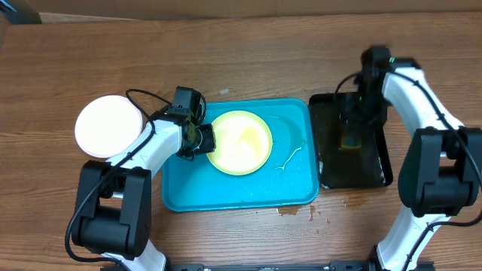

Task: Clean dirty plates on tray and stack at the side
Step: 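Return the sponge to the black tray, release it, raise right gripper, then lift the yellow plate with the left gripper and tilt it over the black tray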

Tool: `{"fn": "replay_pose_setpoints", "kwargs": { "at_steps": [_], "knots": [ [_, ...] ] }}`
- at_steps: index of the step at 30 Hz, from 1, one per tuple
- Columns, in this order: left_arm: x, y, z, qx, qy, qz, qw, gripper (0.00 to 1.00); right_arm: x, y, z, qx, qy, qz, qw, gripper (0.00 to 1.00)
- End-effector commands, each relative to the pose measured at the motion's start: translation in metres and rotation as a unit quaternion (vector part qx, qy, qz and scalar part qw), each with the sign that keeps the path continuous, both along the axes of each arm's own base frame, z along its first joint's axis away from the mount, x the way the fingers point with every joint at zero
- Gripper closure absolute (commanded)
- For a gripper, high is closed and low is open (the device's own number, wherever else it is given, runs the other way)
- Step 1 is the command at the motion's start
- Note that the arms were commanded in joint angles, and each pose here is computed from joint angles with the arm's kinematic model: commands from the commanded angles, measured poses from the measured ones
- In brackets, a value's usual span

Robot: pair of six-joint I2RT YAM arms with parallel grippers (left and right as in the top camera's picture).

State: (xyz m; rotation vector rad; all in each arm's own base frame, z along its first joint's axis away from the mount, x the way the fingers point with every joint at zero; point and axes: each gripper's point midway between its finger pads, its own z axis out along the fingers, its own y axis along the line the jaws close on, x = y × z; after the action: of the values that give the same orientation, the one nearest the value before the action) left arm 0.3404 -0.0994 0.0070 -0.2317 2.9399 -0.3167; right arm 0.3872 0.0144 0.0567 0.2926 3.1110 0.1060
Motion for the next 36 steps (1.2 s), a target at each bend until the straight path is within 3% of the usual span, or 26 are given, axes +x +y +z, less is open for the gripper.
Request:
{"fn": "replay_pose_setpoints", "kwargs": {
  "at_steps": [1, 6, 11, 14, 18, 27, 36],
  "knots": [
    [-0.004, -0.001, -0.006, 0.005, 0.008, -0.01, 1.0, 0.67, 0.027, -0.012, 0.043, -0.012, -0.058, -0.012, 0.998, 0.34],
    [-0.004, -0.002, -0.006, 0.005, 0.007, -0.014, 1.0, 0.71, 0.036, -0.038, 0.053, -0.018, -0.077, -0.042, 0.996, 0.0],
    [-0.006, -0.006, -0.006, 0.008, 0.006, -0.025, 1.0, 0.66, 0.034, -0.059, 0.053, -0.019, -0.075, -0.068, 0.995, 0.0],
    [-0.007, -0.011, -0.006, 0.007, 0.007, -0.031, 0.999, 0.74, 0.033, -0.063, 0.053, -0.019, -0.075, -0.072, 0.994, 0.0],
    [-0.009, -0.015, -0.006, 0.008, 0.007, -0.038, 0.999, 0.96, 0.033, -0.063, 0.053, -0.019, -0.075, -0.072, 0.994, 0.0],
    [-0.001, -0.004, 0.017, 0.014, 0.013, -0.044, 0.999, 0.96, 0.033, -0.063, 0.053, -0.019, -0.075, -0.072, 0.994, 0.0],
    [0.04, -0.01, 0.075, 0.01, -0.043, -0.06, 0.997, 0.96, 0.033, -0.063, 0.053, -0.019, -0.075, -0.072, 0.994, 0.0]
  ]
}}
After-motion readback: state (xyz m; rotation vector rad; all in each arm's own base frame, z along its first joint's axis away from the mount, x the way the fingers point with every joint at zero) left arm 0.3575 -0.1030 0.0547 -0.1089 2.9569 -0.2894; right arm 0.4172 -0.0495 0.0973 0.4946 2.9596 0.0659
